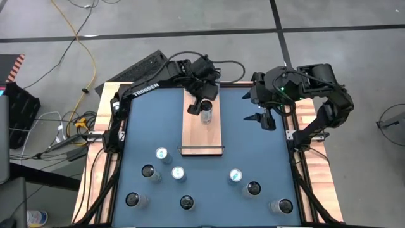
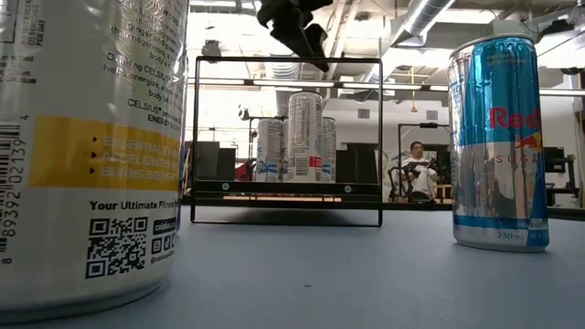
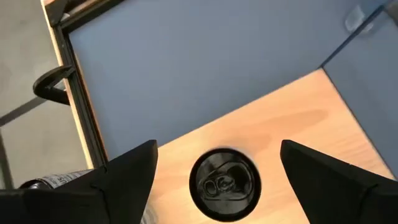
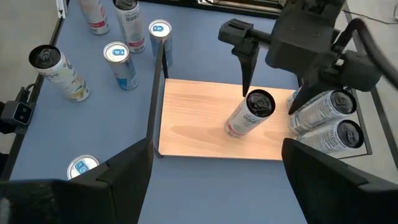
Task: Place canned beverage on shelf
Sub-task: Put the right white-pink soda can on the shelf
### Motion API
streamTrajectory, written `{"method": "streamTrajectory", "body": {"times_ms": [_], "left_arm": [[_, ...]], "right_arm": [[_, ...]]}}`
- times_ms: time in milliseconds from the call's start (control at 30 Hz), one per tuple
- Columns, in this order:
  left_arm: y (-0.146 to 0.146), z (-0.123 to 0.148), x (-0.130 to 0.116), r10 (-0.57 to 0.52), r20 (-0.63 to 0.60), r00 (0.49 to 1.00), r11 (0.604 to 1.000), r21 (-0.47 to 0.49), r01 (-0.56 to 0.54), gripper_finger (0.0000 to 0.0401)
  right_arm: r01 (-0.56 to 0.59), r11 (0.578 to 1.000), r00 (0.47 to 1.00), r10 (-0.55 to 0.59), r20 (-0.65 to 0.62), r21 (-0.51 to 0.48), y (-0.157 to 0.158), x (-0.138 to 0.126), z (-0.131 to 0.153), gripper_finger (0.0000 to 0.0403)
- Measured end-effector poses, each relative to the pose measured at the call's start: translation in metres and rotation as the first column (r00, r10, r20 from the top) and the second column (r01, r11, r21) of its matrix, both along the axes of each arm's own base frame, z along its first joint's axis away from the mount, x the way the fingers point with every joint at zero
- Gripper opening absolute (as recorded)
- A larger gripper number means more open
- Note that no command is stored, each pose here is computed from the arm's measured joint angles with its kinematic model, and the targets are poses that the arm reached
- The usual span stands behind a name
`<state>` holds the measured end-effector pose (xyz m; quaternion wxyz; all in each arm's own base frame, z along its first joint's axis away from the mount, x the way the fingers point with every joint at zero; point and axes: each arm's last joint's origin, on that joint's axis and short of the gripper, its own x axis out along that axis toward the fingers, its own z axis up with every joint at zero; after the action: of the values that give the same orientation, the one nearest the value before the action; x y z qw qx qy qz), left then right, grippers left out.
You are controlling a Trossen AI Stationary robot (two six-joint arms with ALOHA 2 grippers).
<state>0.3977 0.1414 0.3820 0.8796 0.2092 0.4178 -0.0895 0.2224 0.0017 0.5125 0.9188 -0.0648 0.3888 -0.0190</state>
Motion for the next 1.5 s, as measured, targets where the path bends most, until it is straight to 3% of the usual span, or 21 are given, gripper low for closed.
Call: {"method": "streamTrajectory", "body": {"times_ms": [300,1500], "left_arm": [[0.000,-0.022,0.002,-0.021,-0.079,0.997,1.000,-0.007,0.021,0.0327],[0.013,-0.038,0.004,-0.082,-0.129,0.988,0.997,-0.011,0.081,0.0317]], "right_arm": [[-0.019,1.000,1.000,0.019,-0.002,-0.018,0.000,0.000,0.000,0.0338],[-0.052,0.998,0.999,0.052,-0.004,-0.019,0.001,0.000,0.000,0.0338]]}}
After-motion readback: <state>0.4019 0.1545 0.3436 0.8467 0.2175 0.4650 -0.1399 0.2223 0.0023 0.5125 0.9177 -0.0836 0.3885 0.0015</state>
